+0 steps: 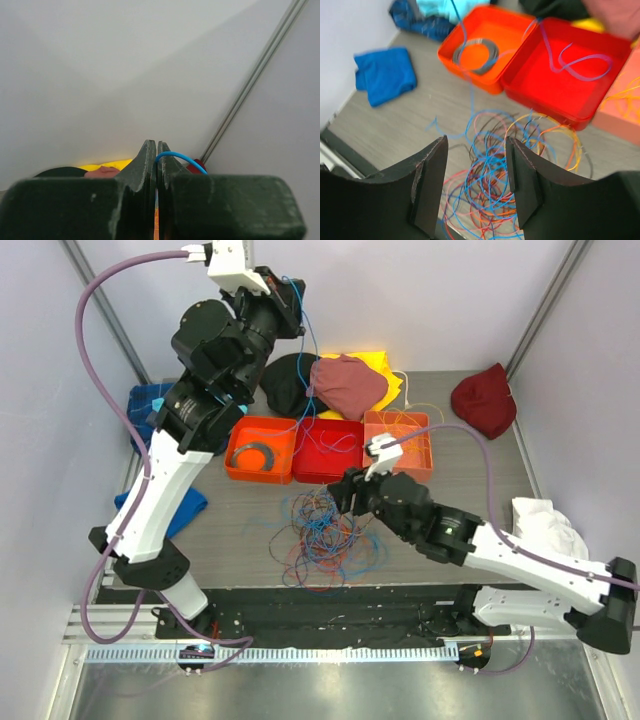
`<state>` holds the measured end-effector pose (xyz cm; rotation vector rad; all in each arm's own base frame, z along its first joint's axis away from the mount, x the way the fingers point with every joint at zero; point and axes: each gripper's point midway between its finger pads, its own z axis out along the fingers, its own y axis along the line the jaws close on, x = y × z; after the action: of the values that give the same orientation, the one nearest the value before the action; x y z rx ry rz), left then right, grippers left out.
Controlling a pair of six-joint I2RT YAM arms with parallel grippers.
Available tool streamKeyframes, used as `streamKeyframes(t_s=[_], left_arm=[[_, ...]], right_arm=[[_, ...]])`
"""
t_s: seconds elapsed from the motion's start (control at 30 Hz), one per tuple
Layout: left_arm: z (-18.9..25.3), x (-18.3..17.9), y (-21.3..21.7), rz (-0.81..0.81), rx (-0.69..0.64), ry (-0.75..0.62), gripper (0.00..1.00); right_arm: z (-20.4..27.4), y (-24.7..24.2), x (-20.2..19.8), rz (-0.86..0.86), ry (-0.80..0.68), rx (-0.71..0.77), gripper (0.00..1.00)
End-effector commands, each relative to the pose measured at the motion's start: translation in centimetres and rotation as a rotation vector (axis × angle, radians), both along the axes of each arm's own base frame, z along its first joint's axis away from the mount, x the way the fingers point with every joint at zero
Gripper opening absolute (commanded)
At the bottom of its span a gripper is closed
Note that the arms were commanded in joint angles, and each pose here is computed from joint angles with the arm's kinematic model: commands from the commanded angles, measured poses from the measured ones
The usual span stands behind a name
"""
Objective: Untangle the cables
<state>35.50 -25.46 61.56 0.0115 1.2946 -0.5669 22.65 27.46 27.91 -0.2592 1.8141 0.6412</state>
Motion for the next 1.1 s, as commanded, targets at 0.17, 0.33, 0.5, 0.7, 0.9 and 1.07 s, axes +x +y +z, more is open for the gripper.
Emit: streamKeyframes(t_s=[0.17, 0.33, 0.5, 0.7, 0.9, 1.07], left_arm=[[2.2, -2.9, 1.2, -0.073, -0.072, -0.035, 0.0], [2.5, -3.7, 1.6, -0.089, -0.082, -0.039, 0.0], [2.8, -4.4, 1.3, -0.13, -0.092, -0.042, 0.01], [4.3, -4.8, 1.4, -0.141, -0.105, -0.08, 0.0], [6.7, -6.1, 2.0, -0.168, -0.157, -0.149, 0.01], [7.0, -6.7, 1.8, -0.206, -0.175, -0.151, 0.0]], right_arm=[[-1.7, 6.3, 0.5, 0.147, 0.002, 0.055, 0.6], [-3.3, 7.7, 1.7, 0.129, 0.004, 0.035, 0.61], [-5.3, 8.3, 2.8, 0.094, 0.011, 0.015, 0.62], [-6.1, 7.0, 2.5, 0.052, 0.022, 0.05, 0.6], [-7.8, 7.1, 2.6, 0.061, 0.027, -0.008, 0.61], [-9.7, 8.5, 3.7, 0.052, 0.026, -0.045, 0.62]])
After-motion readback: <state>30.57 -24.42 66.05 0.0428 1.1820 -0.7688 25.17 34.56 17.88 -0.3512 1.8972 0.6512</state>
